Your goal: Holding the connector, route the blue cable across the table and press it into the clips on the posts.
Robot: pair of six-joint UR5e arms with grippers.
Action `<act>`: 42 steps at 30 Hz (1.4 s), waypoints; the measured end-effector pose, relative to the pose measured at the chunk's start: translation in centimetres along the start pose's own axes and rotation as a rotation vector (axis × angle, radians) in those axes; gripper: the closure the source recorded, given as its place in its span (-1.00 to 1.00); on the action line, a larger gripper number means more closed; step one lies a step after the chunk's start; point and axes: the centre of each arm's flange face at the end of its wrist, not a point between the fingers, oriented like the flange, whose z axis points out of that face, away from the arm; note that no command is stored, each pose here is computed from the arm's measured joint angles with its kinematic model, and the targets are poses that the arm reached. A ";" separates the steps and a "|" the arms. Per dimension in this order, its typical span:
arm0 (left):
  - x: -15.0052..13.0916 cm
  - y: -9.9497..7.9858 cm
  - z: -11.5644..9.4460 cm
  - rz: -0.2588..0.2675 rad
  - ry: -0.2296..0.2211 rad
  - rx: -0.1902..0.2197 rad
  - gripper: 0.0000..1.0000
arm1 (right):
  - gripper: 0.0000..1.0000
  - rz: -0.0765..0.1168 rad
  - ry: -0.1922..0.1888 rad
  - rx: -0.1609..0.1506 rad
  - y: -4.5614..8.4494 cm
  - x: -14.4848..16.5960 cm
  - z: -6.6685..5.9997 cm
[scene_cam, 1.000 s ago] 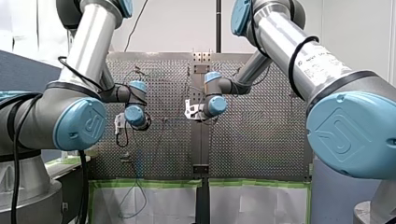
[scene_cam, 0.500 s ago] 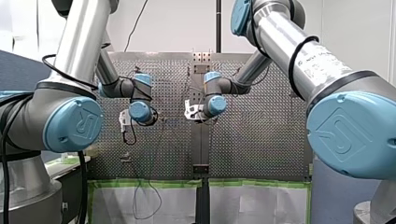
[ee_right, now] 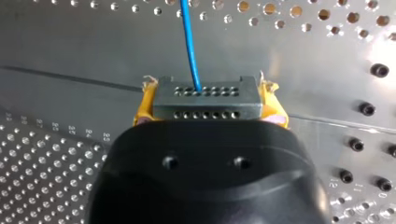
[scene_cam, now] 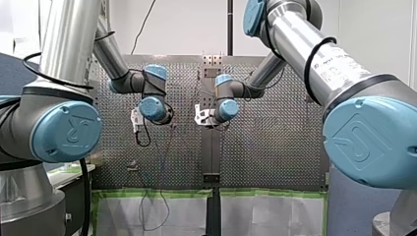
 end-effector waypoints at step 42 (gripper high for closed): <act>3.9 -5.9 10.3 -0.060 0.052 0.128 -1.00 | 1.00 0.011 0.012 0.000 0.3 1.2 -0.4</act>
